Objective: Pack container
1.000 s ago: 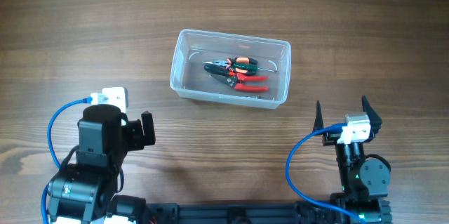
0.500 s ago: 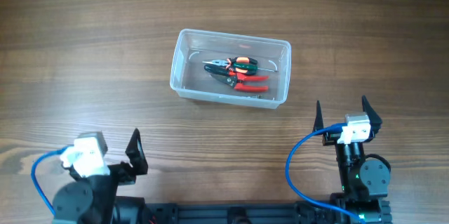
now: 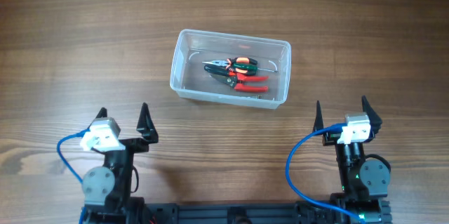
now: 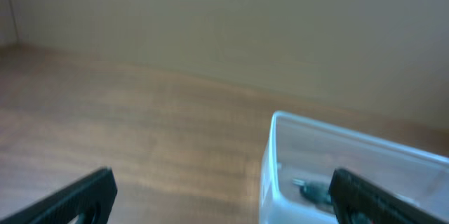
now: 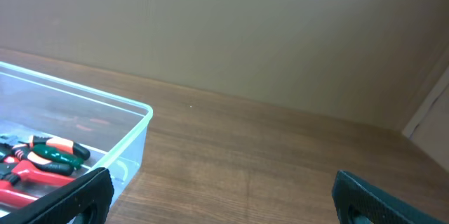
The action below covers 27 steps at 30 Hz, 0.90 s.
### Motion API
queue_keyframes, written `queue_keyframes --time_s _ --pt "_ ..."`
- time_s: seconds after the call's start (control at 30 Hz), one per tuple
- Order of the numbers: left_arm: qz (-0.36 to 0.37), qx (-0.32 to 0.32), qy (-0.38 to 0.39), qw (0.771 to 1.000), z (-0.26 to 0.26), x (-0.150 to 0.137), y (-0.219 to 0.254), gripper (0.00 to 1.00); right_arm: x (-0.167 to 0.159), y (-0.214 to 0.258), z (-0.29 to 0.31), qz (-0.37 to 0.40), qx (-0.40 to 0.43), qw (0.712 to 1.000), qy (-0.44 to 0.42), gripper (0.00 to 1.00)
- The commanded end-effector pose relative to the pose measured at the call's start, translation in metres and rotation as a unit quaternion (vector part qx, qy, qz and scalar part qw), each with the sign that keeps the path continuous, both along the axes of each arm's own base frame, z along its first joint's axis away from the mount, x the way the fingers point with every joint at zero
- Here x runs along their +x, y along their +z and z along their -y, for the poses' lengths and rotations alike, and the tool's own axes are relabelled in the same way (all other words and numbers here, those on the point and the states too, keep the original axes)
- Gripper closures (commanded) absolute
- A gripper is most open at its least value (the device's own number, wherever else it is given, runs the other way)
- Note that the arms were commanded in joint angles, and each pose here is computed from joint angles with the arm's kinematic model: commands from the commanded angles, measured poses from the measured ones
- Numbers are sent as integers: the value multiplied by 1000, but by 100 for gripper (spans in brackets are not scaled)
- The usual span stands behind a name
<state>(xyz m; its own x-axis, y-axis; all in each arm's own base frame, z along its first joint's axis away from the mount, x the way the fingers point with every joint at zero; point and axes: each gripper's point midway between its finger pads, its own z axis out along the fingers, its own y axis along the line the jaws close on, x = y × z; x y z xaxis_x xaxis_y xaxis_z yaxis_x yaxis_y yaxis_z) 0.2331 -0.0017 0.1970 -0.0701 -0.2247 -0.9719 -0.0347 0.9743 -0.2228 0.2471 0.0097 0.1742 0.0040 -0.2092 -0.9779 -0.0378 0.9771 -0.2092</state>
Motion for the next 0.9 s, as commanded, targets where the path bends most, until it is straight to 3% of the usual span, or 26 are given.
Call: queue_keyframes --time_s 0.0,0.33,0.87 --pt "-15 -4 -6 1000 2 6 -26 0 0 3 4 7 1 1000 -10 0" --pt "-33 -5 -62 998 21 7 -44 0 0 3 4 7 1 1000 -10 0" --pt "-33 -5 -61 998 21 7 -44 0 0 3 4 7 1 1000 -10 0"
